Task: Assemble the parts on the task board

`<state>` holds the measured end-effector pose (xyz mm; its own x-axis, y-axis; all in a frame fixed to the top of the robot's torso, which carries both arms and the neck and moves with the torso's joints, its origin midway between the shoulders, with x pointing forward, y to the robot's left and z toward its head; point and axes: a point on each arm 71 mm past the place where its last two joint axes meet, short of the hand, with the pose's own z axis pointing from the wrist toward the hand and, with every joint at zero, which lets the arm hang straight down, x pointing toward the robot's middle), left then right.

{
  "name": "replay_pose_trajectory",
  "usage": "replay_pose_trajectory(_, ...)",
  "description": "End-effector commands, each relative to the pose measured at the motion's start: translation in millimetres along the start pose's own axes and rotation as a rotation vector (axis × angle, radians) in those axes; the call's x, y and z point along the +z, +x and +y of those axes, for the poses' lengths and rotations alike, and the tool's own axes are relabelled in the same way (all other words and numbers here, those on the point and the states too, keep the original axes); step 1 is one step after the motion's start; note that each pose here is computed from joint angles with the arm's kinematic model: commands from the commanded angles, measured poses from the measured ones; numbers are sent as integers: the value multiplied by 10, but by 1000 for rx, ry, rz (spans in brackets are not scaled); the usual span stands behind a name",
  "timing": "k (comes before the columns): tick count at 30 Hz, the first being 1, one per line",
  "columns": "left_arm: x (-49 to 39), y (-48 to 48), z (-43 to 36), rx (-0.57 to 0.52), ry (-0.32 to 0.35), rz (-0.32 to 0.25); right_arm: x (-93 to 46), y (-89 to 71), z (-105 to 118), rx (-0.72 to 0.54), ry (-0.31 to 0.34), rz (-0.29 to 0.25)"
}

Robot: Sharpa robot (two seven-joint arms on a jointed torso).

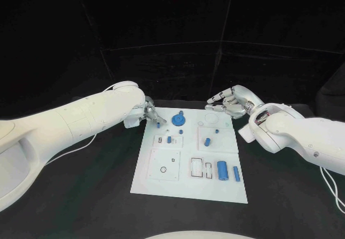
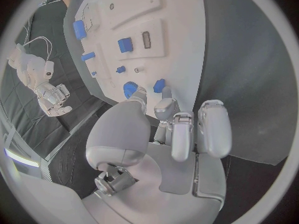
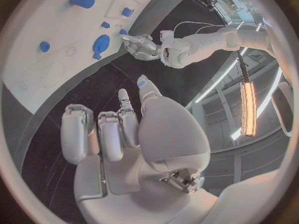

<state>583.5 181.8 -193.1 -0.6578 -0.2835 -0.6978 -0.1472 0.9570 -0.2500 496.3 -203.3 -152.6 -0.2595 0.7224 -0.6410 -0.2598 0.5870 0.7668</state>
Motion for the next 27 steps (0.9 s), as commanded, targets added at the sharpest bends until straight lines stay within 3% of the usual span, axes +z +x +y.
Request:
replay_pose_trajectory(1, 1, -6, -9, 14, 7, -2, 6, 0, 15, 2, -7, 5)
replay_pose_trajectory(27, 14, 10, -58, 20, 24, -10, 15, 13, 23, 3, -9, 8)
